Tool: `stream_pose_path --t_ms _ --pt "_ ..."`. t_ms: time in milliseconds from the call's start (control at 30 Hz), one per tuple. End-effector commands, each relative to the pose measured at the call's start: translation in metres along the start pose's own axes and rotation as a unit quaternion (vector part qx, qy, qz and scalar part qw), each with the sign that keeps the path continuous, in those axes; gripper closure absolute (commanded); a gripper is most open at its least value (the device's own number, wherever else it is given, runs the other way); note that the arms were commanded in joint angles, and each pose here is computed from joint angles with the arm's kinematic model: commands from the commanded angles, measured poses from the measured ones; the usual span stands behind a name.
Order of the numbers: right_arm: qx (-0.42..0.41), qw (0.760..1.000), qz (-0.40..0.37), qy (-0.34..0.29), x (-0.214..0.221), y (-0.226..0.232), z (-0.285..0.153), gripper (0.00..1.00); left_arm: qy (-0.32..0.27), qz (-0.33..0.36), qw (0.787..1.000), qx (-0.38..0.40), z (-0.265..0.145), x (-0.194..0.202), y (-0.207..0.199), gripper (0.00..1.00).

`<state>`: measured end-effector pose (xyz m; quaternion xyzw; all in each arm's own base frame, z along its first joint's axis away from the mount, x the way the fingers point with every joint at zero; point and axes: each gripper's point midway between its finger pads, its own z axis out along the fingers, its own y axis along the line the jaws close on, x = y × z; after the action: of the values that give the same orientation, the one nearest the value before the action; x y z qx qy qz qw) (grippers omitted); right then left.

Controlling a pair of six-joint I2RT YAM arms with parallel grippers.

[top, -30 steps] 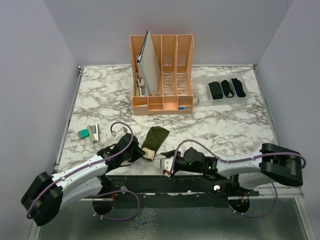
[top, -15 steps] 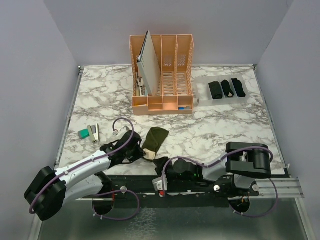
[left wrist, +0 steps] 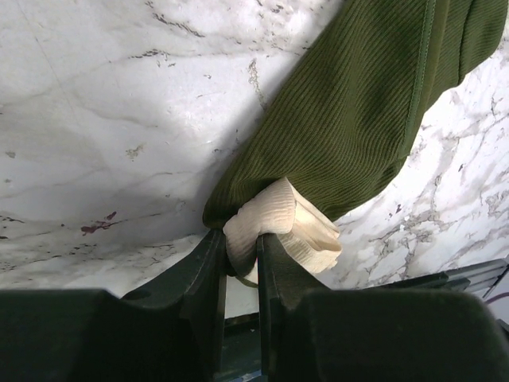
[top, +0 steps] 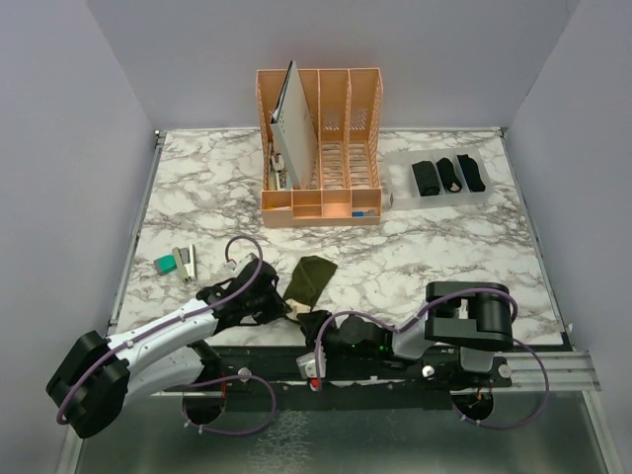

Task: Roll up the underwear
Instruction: Roll the underwear to the corner of the board.

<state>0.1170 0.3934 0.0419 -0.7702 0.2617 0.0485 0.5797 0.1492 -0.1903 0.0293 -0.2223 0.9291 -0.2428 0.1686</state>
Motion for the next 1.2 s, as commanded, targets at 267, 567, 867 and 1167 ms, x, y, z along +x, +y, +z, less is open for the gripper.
stream_pose_path --t_ms 267,567,867,1167 --pt "0.013 0.999 0.005 0.051 0.017 0.000 0.006 0.70 0.043 -0.006 0.999 -0.012 -0.003 0.014 0.022 1.00" --pt "0.040 0.997 0.011 0.061 0.024 -0.002 0.010 0.55 0.057 -0.009 0.998 -0.011 -0.003 0.020 0.027 1.00" --pt "0.036 0.996 0.047 0.070 0.028 0.003 0.013 0.89 0.055 -0.015 0.998 -0.002 -0.004 0.021 0.027 1.00" --pt "0.016 0.978 0.204 0.044 0.026 0.002 0.007 1.00 0.024 -0.033 0.999 0.028 -0.010 0.013 0.021 0.56"
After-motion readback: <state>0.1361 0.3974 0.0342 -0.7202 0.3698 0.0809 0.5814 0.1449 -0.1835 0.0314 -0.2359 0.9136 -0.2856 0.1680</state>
